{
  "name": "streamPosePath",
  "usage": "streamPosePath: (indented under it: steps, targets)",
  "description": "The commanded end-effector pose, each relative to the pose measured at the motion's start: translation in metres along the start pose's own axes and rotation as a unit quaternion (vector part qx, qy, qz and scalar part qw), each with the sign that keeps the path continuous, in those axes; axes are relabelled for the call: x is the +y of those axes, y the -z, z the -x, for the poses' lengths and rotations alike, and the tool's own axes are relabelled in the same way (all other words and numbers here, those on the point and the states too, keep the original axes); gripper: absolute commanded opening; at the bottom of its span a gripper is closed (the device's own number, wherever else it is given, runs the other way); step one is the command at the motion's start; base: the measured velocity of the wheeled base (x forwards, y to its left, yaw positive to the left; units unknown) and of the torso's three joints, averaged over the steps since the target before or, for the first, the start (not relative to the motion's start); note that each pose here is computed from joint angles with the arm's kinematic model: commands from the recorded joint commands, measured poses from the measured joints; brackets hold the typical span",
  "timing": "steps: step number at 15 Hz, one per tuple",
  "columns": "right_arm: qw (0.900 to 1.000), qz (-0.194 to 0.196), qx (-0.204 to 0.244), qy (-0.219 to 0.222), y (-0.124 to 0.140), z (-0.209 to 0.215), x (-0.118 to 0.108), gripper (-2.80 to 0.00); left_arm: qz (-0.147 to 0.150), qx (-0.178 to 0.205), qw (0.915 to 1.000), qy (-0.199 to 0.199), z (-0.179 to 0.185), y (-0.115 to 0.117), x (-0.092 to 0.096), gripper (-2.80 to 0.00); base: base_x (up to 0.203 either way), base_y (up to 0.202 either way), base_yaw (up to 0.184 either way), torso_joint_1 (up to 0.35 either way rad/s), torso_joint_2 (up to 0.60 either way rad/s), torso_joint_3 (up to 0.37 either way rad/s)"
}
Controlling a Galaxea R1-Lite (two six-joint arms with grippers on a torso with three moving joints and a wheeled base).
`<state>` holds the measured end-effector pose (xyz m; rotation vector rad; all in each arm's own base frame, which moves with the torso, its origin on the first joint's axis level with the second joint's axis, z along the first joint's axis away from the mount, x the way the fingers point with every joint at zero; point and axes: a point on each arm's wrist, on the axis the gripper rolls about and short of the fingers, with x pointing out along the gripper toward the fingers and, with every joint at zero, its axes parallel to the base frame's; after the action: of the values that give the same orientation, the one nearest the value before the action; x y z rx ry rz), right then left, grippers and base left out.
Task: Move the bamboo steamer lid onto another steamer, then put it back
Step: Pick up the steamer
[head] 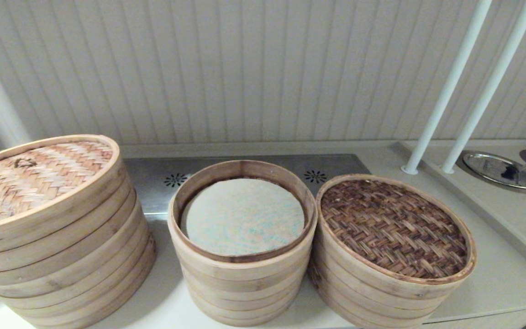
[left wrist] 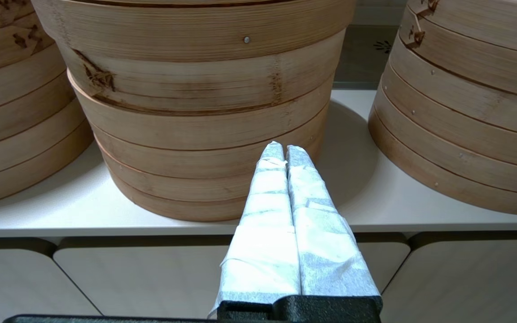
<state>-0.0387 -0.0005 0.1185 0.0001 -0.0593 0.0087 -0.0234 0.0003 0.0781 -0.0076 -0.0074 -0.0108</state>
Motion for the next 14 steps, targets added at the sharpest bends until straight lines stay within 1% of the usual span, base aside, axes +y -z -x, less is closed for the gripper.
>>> streamPosePath:
  steps: [1, 4, 6, 8, 11, 13, 14]
  targets:
    - [1.0, 0.0, 0.011, -0.004, -0.035, 0.001, 0.0, -2.8, 0.0, 0.0, 1.0, -0.001, 0.0, 0.0, 0.0, -2.8, 0.0, 0.0, 0.0, 0.0, 0.0, 0.0]
    - [0.999, -0.002, 0.04, -0.016, -0.07, -0.015, 0.0, -2.8, 0.0, 0.0, 1.0, -0.001, 0.0, 0.0, 0.0, -2.8, 0.0, 0.0, 0.0, 0.0, 0.0, 0.0]
    - [0.998, -0.008, 0.059, -0.034, -0.096, -0.034, 0.001, -2.8, 0.0, 0.001, 1.0, -0.001, 0.0, 0.0, 0.0, -2.8, 0.0, 0.0, 0.0, 0.0, 0.0, 0.0]
    - [0.994, -0.031, 0.085, -0.065, -0.118, -0.058, 0.003, -2.8, 0.0, 0.0, 1.0, -0.001, 0.0, 0.0, 0.0, -2.8, 0.0, 0.0, 0.0, 0.0, 0.0, 0.0]
    - [0.981, -0.064, 0.146, -0.108, -0.127, -0.101, 0.007, -2.8, 0.0, 0.0, 1.0, -0.001, 0.0, 0.0, 0.0, -2.8, 0.0, 0.0, 0.0, 0.0, 0.0, 0.0]
    - [0.973, -0.077, 0.175, -0.129, -0.124, -0.133, 0.011, -2.8, 0.0, 0.0, 1.0, -0.001, 0.0, 0.0, 0.0, -2.8, 0.0, 0.0, 0.0, 0.0, 0.0, 0.0]
    - [0.971, -0.08, 0.183, -0.132, -0.121, -0.15, 0.013, -2.8, 0.001, 0.0, 1.0, -0.001, 0.0, 0.0, 0.0, -2.8, 0.0, 0.0, 0.0, 0.0, 0.0, 0.0]
